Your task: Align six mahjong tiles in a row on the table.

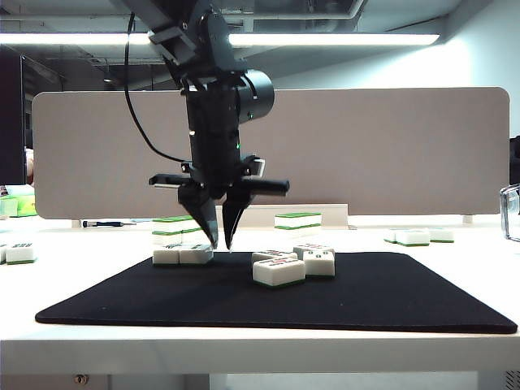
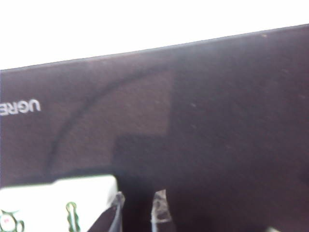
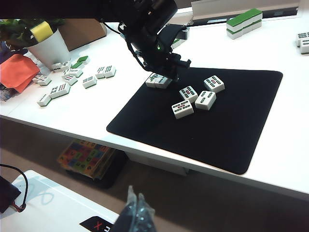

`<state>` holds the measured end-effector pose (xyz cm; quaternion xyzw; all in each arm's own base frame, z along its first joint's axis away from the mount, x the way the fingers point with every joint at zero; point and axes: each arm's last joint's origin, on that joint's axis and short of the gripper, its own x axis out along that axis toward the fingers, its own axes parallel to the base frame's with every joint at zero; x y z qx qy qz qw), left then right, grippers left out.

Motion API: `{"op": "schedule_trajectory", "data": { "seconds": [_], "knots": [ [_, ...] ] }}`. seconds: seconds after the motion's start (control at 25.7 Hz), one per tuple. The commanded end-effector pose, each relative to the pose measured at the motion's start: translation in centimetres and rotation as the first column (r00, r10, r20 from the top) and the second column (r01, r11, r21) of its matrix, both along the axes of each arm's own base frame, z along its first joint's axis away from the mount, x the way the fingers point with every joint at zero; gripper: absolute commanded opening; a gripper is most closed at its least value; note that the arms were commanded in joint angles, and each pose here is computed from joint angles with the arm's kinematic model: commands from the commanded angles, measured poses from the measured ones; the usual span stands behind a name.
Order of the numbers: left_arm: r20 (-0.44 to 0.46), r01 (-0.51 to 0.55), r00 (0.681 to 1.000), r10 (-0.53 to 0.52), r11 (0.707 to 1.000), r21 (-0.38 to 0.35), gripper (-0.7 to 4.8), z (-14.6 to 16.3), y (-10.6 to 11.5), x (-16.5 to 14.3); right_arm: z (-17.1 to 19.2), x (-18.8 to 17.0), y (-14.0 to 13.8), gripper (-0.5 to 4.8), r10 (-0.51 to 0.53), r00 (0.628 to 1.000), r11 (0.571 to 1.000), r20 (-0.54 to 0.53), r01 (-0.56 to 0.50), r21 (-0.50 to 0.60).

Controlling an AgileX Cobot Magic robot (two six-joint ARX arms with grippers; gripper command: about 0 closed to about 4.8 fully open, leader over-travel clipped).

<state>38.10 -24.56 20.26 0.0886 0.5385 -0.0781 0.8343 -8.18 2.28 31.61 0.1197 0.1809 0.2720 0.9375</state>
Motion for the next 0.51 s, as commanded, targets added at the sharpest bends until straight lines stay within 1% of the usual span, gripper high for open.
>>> {"op": "schedule_trajectory", "data": {
  "seconds": [0.04, 0.08, 0.12, 0.19, 0.23, 0.31, 0.35, 0.43, 0.47, 0.51],
  "knots": [
    [0.015, 0.169, 0.986, -0.168, 0.982, -0.080, 0.81, 2.7, -1.4, -1.1, 0.0, -0.3, 0.0, -0.01, -0.002, 1.000, 1.000, 0.030, 0.002, -0.005],
    [0.011, 0.253, 0.967, -0.253, 0.963, -0.093, 0.87, 3.1, -2.0, -1.5, 0.0, -0.3, 0.0, -0.01, -0.002, 1.000, 1.000, 0.030, 0.003, -0.005],
    [0.004, 0.288, 0.957, -0.290, 0.950, -0.117, 0.89, 3.4, -2.4, -1.7, 0.0, -0.3, 0.0, -0.01, -0.003, 1.000, 1.000, 0.030, 0.003, -0.005],
    [-0.002, 0.330, 0.943, -0.334, 0.932, -0.149, 0.89, 3.5, -3.7, -2.6, 0.0, -0.3, 0.0, -0.01, -0.018, 0.999, 1.000, 0.030, 0.018, -0.010],
    [-0.005, 0.342, 0.938, -0.346, 0.928, -0.147, 0.90, 3.4, -4.1, -3.0, 0.0, -0.2, 0.0, -0.01, -0.028, 0.999, 1.000, 0.029, 0.028, -0.013],
    [-0.024, 0.363, 0.929, -0.369, 0.922, -0.133, 1.28, 3.3, -5.1, -4.0, 0.0, -0.2, 0.0, -0.01, -0.027, 0.999, 1.000, 0.029, 0.027, -0.013],
    [-0.021, 0.384, 0.920, -0.391, 0.913, -0.136, 1.57, 3.3, -5.8, -4.6, 0.0, -0.2, 0.0, -0.01, -0.027, 0.999, 1.000, 0.029, 0.028, -0.013],
    [-0.006, 0.492, 0.869, -0.495, 0.865, -0.097, 1.57, 3.3, -6.6, -5.4, 0.0, -0.2, 0.0, -0.01, -0.027, 0.999, 1.000, 0.029, 0.027, -0.013],
    [0.005, 0.590, 0.807, -0.590, 0.806, -0.050, 1.58, 3.3, -6.9, -5.7, 0.0, -0.2, 0.0, -0.01, -0.027, 0.999, 1.000, 0.029, 0.027, -0.013],
    [0.005, 0.645, 0.764, -0.645, 0.764, -0.019, 1.58, 3.2, -7.0, -5.8, 0.0, -0.2, 0.0, -0.01, -0.026, 0.999, 1.000, 0.029, 0.027, -0.013]
  ]
}}
